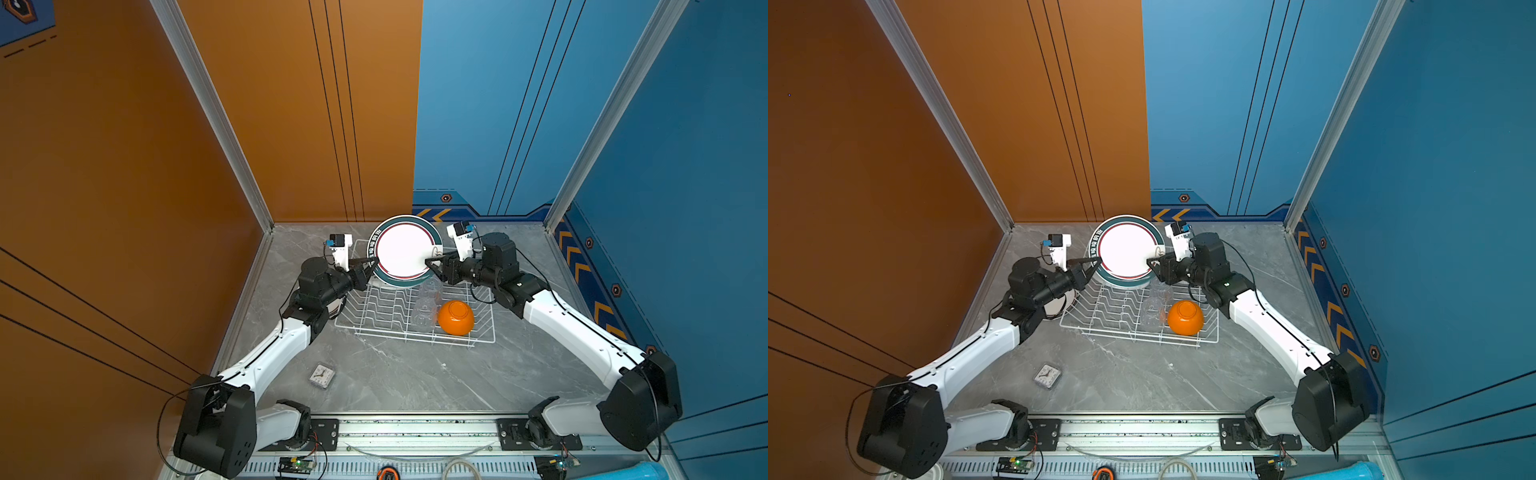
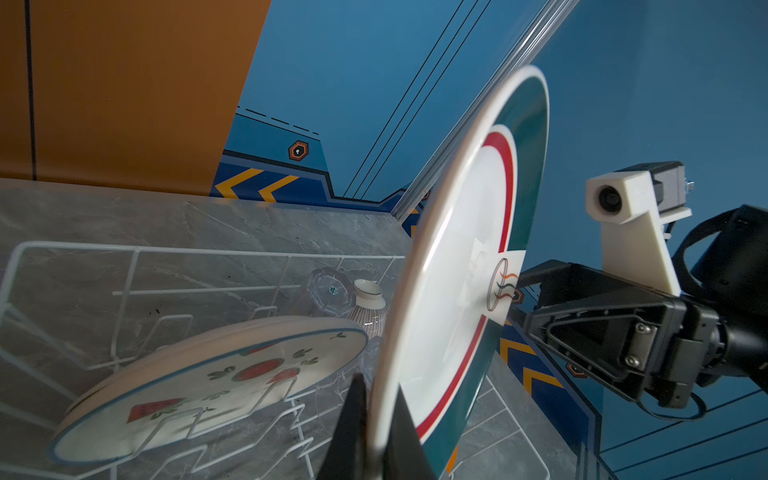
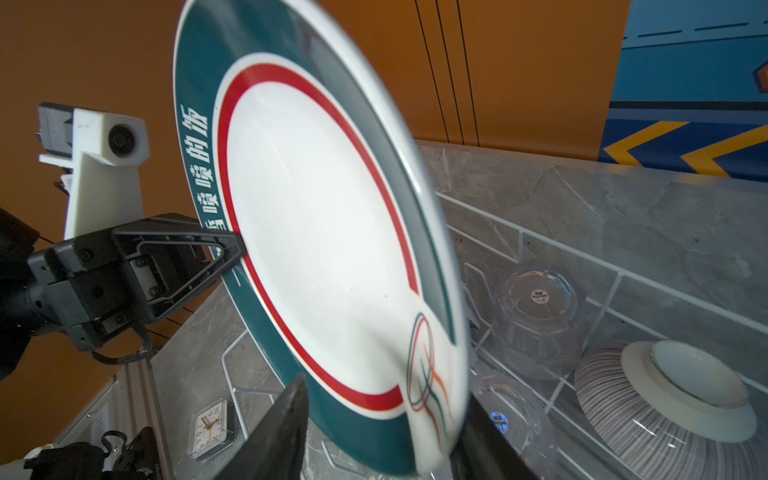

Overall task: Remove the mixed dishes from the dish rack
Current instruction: 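Stack the plate on the first with left gripper while right gripper returns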

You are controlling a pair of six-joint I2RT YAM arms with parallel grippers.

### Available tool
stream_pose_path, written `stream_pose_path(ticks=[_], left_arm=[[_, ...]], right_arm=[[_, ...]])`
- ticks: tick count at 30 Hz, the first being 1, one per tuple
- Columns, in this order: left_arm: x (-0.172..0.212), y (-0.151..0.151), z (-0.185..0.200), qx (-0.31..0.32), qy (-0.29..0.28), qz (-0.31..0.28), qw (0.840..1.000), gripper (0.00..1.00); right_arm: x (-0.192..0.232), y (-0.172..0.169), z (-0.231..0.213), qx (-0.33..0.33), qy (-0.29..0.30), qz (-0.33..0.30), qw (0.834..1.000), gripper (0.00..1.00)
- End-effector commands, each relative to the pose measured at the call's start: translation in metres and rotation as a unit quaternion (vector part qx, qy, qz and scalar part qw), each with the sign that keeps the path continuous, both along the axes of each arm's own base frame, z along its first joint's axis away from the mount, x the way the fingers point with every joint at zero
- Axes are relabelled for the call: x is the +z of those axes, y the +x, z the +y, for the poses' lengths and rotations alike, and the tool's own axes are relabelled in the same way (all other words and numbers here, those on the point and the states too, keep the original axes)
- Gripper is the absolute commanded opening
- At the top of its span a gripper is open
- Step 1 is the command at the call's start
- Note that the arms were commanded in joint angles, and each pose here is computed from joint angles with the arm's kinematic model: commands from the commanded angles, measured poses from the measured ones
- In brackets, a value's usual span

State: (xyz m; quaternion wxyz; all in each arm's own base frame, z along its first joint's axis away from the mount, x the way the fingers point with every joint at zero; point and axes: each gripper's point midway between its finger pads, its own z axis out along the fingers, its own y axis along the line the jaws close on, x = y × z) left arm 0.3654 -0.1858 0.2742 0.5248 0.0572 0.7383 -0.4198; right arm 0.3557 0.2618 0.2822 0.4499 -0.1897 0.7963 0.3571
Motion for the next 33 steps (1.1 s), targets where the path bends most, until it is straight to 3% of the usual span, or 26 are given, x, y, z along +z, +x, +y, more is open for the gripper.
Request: stream_pose_path(ticks=[1,5,22,28,33], left_arm=[[-0.005,0.025,0.032,0.093,0.005,0.013,0.996,0.0],[-0.003,0.029,0.042,0.112,-0.009,0.018,0.993,0.0],[0.032,0.031,0.103,0.18,-0.118,0.012,0.976,0.0],[0.023,0.02,0.149,0.243,-0.162,0.032,0.956,0.0],[-0.001,0.001,0.203,0.337,-0.168,0.064,0.924,0.0]], right_arm=[[0.014,-0.013,0.014,0.044,0.024,-0.019,0.999,0.56],[0.013,-0.012,0.011,0.037,0.022,-0.024,0.999,0.6],[0.009,-0.025,-0.005,0.017,0.016,-0.035,0.999,0.62],[0.007,-0.035,-0.012,0.013,0.018,-0.037,0.999,0.62],[0.003,-0.045,-0.014,0.017,0.024,-0.036,0.999,0.62]])
